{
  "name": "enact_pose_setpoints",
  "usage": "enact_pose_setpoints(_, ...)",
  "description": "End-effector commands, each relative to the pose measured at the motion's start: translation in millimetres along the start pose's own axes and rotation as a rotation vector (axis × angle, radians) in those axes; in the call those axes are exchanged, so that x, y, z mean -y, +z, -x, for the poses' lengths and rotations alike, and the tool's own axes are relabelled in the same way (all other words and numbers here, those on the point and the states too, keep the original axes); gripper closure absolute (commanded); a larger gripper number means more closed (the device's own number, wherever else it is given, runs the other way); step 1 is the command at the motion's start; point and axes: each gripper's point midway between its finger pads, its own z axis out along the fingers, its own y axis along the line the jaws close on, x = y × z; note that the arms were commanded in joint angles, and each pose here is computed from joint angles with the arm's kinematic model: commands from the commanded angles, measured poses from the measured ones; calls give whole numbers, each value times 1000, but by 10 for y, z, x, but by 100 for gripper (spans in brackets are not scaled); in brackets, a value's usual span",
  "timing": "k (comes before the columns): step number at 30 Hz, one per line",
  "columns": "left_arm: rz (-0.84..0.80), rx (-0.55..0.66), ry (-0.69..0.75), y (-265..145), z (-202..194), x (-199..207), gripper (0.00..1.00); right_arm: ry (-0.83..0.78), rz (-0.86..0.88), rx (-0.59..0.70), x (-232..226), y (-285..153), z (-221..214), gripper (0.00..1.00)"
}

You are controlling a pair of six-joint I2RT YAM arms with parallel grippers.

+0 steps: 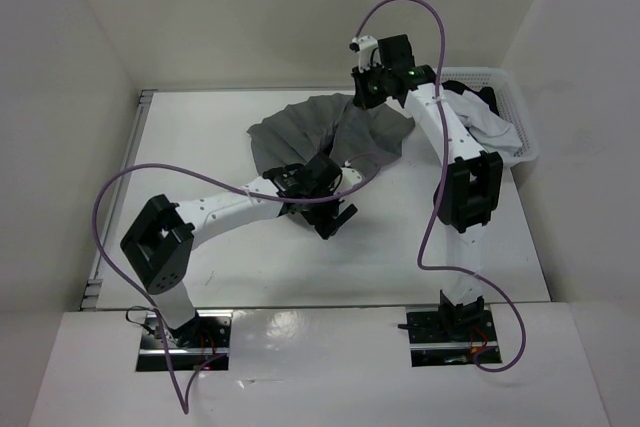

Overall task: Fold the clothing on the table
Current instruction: Flatten the skirt out

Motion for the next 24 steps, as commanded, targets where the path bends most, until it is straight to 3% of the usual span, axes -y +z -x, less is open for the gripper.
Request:
enact_pose_setpoints(1, 112, 28, -61, 24, 115, -136, 0, -7, -30, 58, 64, -212, 178, 100)
enact_pose_setpoints(8, 269, 7, -92, 93, 33, -293, 0, -2, -37, 58, 100, -254, 148, 100)
enact_pose_setpoints(11, 292, 20, -106, 123, 99, -329, 5, 0, -36, 54, 94, -251, 112, 100)
enact_pose_setpoints(14, 283, 20, -106, 127, 99, -314, 19, 2, -35, 45, 93, -235, 76, 100)
enact_pose_setpoints(17, 261, 19, -106, 170, 100, -279, 43, -3, -38, 62, 82, -297, 123, 100)
enact_pose_setpoints(20, 250, 27, -97, 161, 139, -264, 58, 5, -44, 54, 128, -293, 80, 100)
enact_pose_setpoints(24, 241, 23, -73, 143, 158, -258, 67, 10, -51, 54, 168, -328, 68, 100)
